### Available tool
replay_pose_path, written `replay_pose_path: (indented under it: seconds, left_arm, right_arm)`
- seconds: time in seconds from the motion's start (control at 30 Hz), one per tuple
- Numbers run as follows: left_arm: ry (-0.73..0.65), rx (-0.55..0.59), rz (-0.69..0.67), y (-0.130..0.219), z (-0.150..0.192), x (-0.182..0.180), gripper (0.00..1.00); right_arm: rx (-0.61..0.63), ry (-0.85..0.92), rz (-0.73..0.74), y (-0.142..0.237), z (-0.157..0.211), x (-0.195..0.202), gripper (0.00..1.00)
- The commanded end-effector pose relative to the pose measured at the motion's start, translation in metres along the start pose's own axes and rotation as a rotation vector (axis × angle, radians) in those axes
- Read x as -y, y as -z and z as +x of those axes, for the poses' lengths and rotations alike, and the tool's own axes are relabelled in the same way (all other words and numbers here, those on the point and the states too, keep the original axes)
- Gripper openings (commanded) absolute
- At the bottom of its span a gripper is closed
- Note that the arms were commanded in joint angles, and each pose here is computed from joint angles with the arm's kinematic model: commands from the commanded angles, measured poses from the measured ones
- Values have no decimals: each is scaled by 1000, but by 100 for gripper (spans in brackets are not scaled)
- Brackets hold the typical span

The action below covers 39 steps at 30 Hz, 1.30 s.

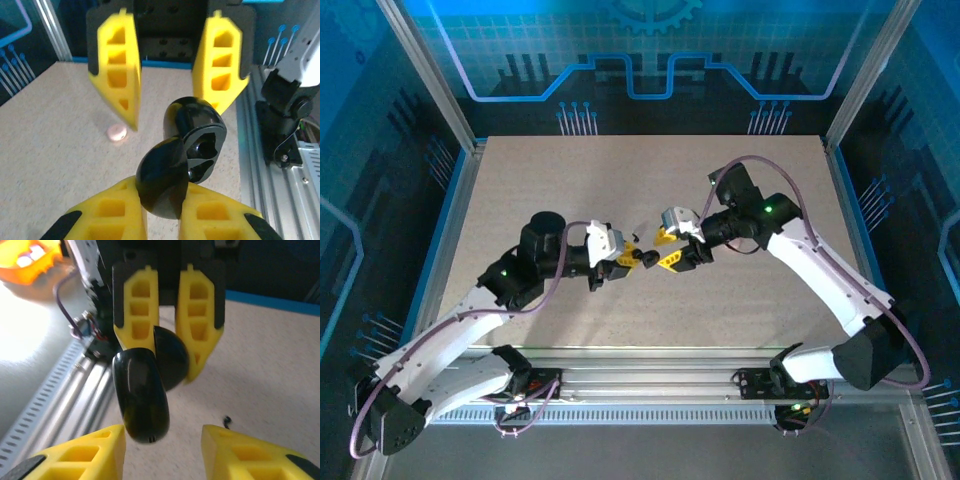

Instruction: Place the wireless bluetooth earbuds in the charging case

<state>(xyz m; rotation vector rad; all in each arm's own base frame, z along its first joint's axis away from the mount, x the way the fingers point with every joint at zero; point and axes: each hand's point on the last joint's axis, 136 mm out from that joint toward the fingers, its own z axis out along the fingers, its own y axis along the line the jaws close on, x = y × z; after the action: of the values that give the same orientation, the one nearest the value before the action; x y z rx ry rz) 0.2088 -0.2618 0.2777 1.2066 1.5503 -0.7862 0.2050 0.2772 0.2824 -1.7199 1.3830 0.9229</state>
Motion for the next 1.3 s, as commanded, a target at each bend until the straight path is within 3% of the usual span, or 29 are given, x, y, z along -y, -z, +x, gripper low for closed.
replay_pose_path:
  seconds: [0.0, 0.13, 0.3, 0.73, 1.07, 1.27]
  left_arm:
    - [-16, -217, -20, 4, 34, -4, 14]
    - [-24, -351, -56, 7, 50, -14, 14]
    - [-22, -421, -86, 6, 56, -25, 15]
    - [-4, -399, -94, 3, 53, -27, 14]
    - [12, -368, -83, -1, 48, -26, 14]
    - [22, -354, -74, -3, 45, -25, 14]
  right_arm:
    - [-120, 67, 131, 15, 10, 9, 47]
    - [-226, 146, 178, 14, 18, 15, 49]
    - [-269, 213, 145, -4, 20, 10, 49]
    - [-141, 192, 17, -41, 10, 11, 45]
    - [-115, 160, -33, -51, 13, 9, 38]
    - [-114, 156, -53, -54, 16, 8, 26]
